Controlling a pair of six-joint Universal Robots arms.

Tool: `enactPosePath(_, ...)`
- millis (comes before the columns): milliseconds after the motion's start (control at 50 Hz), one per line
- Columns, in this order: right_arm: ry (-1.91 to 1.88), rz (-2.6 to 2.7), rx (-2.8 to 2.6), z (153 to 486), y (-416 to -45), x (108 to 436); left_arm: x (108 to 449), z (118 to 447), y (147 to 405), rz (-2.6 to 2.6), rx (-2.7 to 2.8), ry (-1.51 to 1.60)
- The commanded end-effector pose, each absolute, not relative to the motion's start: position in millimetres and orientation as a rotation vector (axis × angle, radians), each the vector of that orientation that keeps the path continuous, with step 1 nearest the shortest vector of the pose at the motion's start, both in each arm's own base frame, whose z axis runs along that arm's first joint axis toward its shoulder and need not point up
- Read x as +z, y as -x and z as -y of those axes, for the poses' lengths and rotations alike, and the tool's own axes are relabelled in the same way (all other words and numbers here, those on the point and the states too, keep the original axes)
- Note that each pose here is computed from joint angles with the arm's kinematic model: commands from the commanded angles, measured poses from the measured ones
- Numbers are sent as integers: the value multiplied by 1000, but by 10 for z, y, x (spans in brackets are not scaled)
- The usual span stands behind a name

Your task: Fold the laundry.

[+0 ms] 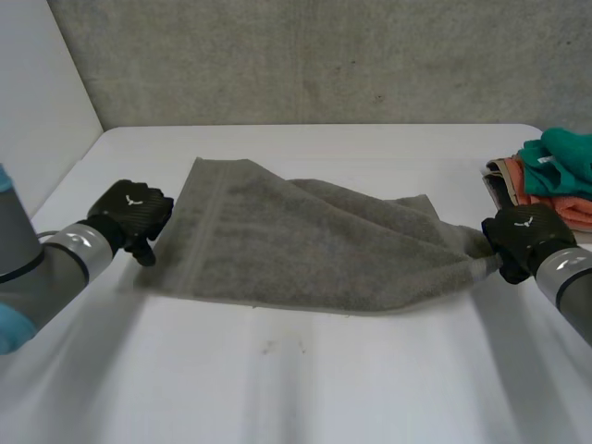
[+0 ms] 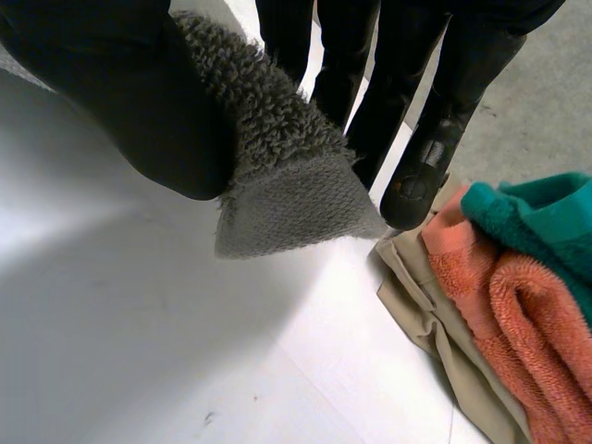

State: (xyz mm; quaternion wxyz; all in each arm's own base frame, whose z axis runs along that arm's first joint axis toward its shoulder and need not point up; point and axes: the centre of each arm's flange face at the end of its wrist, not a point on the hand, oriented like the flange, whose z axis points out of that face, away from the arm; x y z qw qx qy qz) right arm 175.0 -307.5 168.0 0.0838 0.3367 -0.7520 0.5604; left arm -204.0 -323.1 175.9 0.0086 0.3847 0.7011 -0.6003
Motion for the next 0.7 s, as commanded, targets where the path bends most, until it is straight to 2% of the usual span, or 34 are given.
enactPosePath(20,-1045,2279,1652,2930,-1756,1866,1856,3060,1904,-2148,-1907,-1170)
enactPosePath(100,-1058,2323,1610,2934,-1759,1736,1714,3077,1915,-2186,-1891,-1197)
enactPosePath(200,-1065,2366,1563,2965,-1760,1564,1380,3034,1973,-2312,-1801,-1264)
enactPosePath(700,-1070,2369,1558,2988,-1767,1435,1125,3192,2005,-2350,-1780,-1307)
